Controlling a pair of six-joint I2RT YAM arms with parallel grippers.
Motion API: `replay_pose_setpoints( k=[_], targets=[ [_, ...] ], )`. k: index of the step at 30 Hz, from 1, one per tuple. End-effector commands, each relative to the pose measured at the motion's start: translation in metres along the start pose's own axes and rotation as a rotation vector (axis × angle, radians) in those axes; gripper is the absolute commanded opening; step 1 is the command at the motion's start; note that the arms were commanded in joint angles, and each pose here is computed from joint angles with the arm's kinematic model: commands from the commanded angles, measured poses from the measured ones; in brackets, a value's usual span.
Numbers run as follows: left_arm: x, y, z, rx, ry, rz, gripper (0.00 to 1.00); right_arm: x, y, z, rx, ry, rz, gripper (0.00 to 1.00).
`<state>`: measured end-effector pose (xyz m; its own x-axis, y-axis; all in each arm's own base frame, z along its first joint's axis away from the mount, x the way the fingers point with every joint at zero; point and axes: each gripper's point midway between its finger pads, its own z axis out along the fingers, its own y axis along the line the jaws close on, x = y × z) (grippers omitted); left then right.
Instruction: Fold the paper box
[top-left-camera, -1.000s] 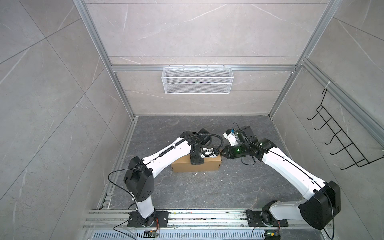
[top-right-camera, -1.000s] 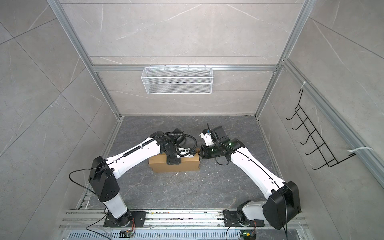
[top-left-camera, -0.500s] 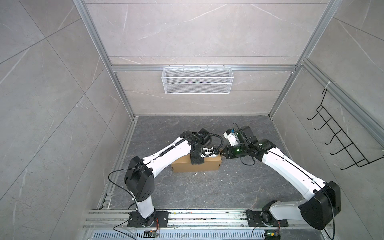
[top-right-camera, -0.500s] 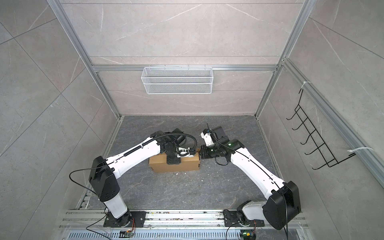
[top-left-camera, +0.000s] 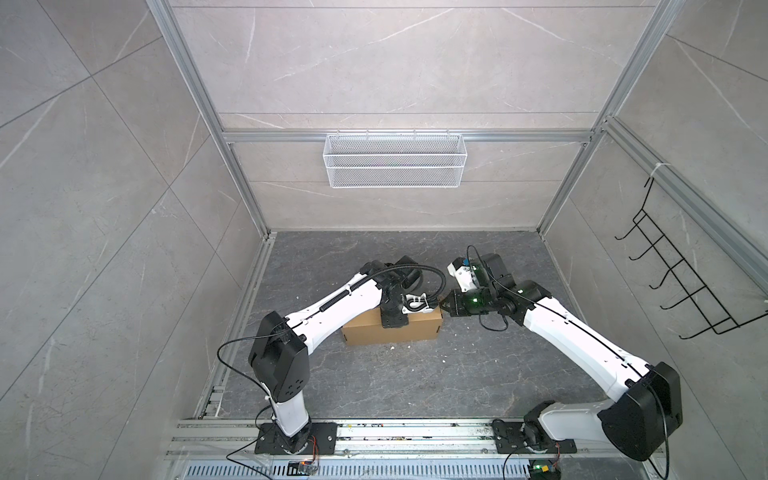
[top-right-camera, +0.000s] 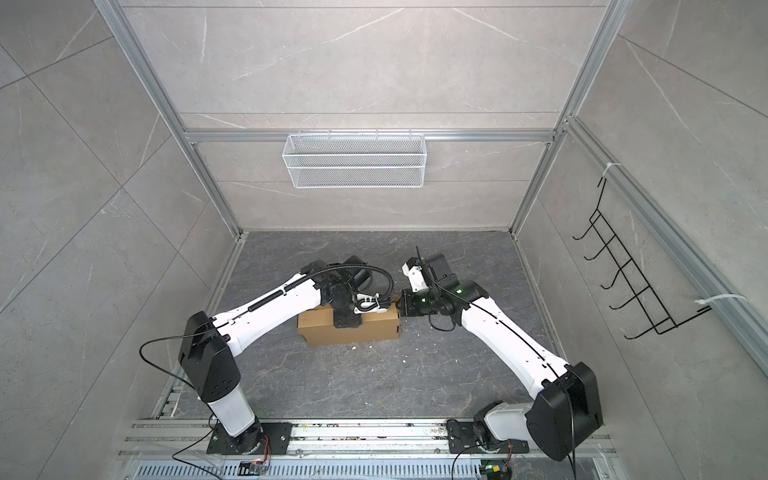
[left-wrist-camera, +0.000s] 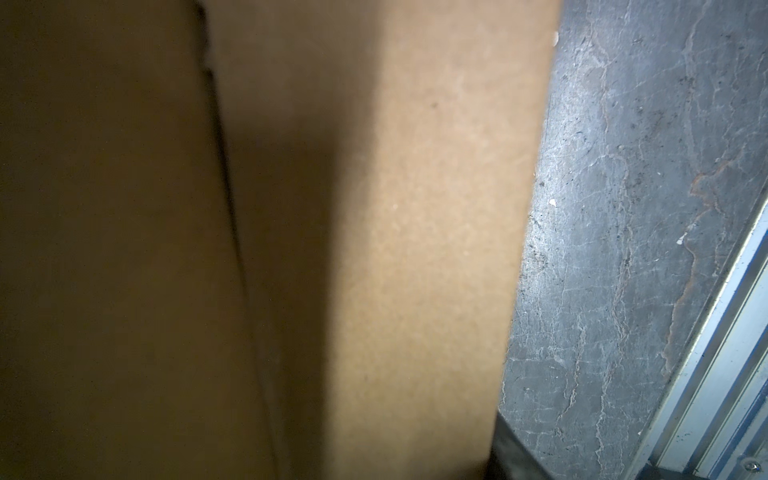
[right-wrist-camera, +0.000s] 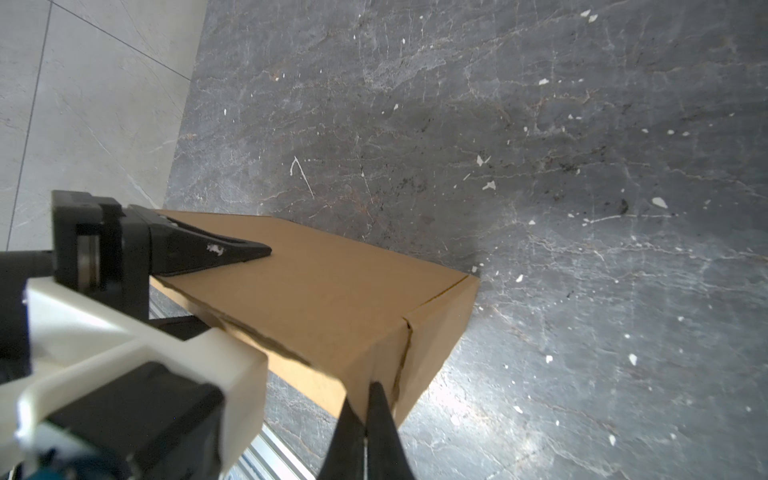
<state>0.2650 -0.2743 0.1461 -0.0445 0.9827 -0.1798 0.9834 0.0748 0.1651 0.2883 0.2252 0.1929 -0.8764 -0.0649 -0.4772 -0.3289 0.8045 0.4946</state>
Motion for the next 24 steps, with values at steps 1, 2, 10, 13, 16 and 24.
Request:
replay_pose_setpoints(
  k=[1,2,10,13,16,24],
  targets=[
    [-0.003,0.008,0.017,-0.013,0.010,-0.024,0.51,0.022,-0.010,0.011,0.021,0.068,0.041,0.05],
    [-0.003,0.009,0.016,-0.018,0.009,-0.027,0.51,0.023,-0.010,0.011,0.024,0.068,0.039,0.04],
    [-0.001,0.016,0.008,-0.061,0.016,-0.033,0.58,0.028,-0.021,0.011,0.078,0.088,0.016,0.02],
    [-0.001,0.018,0.005,-0.073,0.015,-0.038,0.60,0.030,-0.023,0.012,0.086,0.098,0.013,0.02],
    [-0.001,0.019,-0.003,-0.087,0.006,-0.045,0.64,0.029,-0.023,0.012,0.087,0.096,0.014,0.02],
    [-0.003,0.020,-0.029,-0.123,-0.046,-0.056,0.73,0.027,-0.022,0.014,0.083,0.095,0.023,0.02]
  ],
)
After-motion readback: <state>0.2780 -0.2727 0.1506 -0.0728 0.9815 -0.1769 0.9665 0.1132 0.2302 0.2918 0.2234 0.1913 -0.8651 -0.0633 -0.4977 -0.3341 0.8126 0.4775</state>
